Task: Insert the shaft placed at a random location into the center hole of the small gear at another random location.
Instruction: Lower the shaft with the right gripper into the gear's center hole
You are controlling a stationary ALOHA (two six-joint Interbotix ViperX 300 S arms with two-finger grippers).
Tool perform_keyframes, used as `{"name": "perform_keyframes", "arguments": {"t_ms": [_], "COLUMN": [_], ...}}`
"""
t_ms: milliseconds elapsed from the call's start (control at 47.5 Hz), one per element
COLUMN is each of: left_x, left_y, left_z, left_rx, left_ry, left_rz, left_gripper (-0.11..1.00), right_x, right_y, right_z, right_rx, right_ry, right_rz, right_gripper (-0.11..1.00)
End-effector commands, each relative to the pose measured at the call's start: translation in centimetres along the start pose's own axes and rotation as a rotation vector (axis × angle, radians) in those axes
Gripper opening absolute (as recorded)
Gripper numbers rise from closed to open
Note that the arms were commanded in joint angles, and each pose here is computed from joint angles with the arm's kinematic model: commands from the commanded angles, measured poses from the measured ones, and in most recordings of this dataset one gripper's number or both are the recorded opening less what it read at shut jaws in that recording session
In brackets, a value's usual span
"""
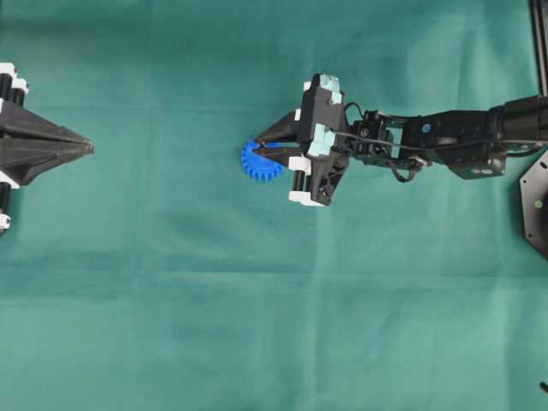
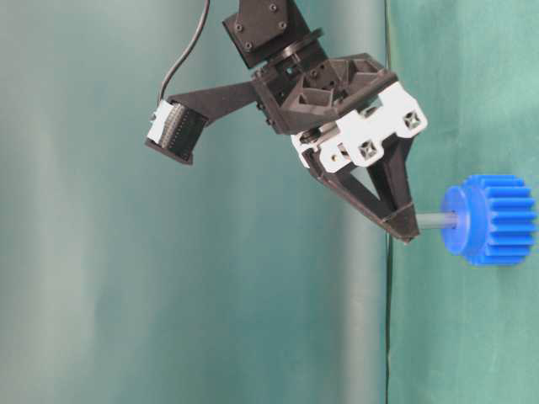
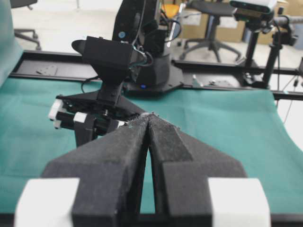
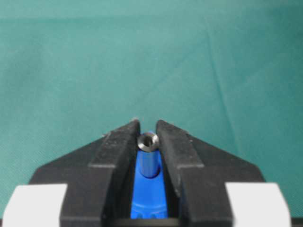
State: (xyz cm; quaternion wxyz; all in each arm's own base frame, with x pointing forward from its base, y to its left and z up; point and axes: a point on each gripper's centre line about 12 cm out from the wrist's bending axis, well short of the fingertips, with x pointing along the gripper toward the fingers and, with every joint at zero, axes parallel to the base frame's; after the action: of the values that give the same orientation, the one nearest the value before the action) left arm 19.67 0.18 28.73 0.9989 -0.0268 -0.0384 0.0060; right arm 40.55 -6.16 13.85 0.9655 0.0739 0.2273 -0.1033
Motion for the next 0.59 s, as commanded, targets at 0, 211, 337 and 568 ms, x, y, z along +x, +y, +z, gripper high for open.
{"name": "perform_keyframes", "arguments": {"t_ms": [0,211,337,568], "left_x": [0.1,0.2,0.1,0.1], "left_y": [0.0,0.0,0.0,0.0], "left_z": [0.4,0.4,0.4,0.4], "left_rx": [0.0,0.0,0.0,0.0], "left_ry": [-0.015,-0.015,-0.014,-0.012], "left_rz": [0.002,0.002,0.002,0.002], "left_gripper": [0.0,0.0,0.0,0.0], "right_x": [-0.2,-0.2,0.1,0.7], "right_y": [0.3,0.3,0.2,0.1], "right_z": [1.4,1.2,0.9,0.2], "right_rx": [0.003,0.004,0.002,0.004], "right_ry": [-0.045,-0.042,-0.039,-0.032], "right_rz": [0.007,0.006,0.005,0.001], "right_gripper": [0.15,0.15,0.15,0.15]}}
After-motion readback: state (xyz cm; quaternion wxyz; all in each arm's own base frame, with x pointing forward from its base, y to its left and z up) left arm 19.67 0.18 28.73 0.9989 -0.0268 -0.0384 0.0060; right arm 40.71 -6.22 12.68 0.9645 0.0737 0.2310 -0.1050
